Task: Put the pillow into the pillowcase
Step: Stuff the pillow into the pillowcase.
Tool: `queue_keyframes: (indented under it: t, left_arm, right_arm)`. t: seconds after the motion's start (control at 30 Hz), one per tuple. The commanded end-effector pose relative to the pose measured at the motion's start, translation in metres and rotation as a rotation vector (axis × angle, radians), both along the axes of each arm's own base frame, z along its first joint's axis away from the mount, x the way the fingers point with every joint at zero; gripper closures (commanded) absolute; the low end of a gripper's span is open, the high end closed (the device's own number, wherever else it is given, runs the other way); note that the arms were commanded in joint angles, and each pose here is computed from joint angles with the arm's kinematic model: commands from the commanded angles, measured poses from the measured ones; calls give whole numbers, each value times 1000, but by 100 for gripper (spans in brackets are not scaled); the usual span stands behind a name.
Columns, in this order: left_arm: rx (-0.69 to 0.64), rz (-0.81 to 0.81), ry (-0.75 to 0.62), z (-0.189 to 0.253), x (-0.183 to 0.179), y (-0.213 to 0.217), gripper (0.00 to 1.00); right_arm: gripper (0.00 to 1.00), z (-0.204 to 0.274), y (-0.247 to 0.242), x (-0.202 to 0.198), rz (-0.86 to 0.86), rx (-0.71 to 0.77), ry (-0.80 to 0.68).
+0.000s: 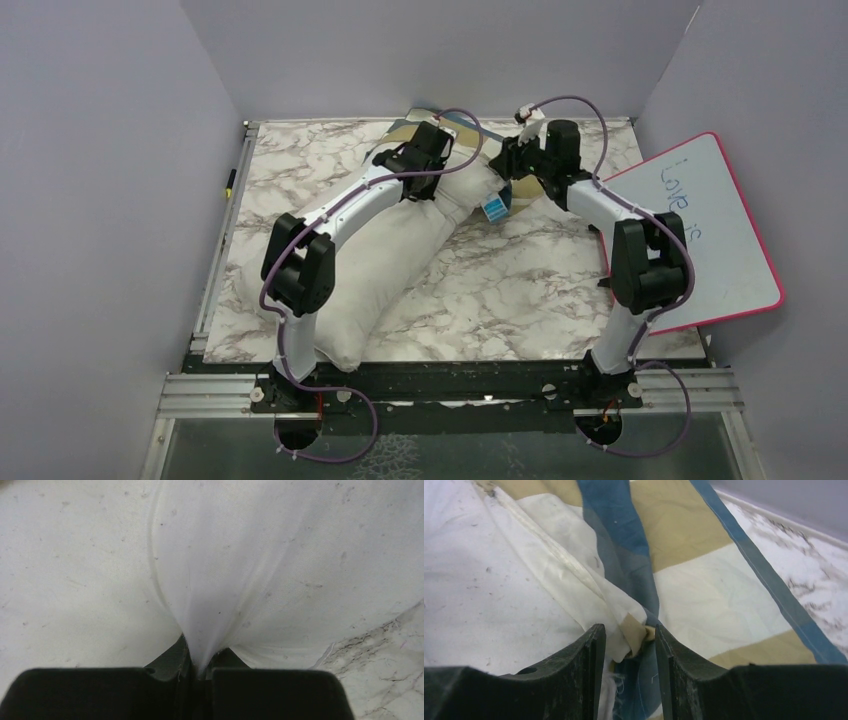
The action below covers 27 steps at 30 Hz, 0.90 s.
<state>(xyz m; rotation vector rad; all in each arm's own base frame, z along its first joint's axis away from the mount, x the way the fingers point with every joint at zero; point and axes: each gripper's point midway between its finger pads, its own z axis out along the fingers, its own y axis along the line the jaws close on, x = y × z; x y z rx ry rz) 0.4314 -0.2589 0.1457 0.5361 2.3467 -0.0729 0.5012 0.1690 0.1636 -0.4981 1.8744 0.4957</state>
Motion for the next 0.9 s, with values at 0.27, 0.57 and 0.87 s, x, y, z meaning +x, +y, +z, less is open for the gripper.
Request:
queue_keyframes:
  t: [0.27, 0.57, 0.87]
  left_arm:
    - [-17, 6, 18, 3, -8, 3, 100]
    - [10, 125, 1, -2, 6, 18, 100]
    - [-28, 529, 30, -23, 36, 96, 100]
  right_arm:
    - [48, -22, 37, 17, 312, -45, -47]
    - [100, -41, 49, 30, 356, -3, -3]
    - [100, -11, 31, -61, 448, 109, 65]
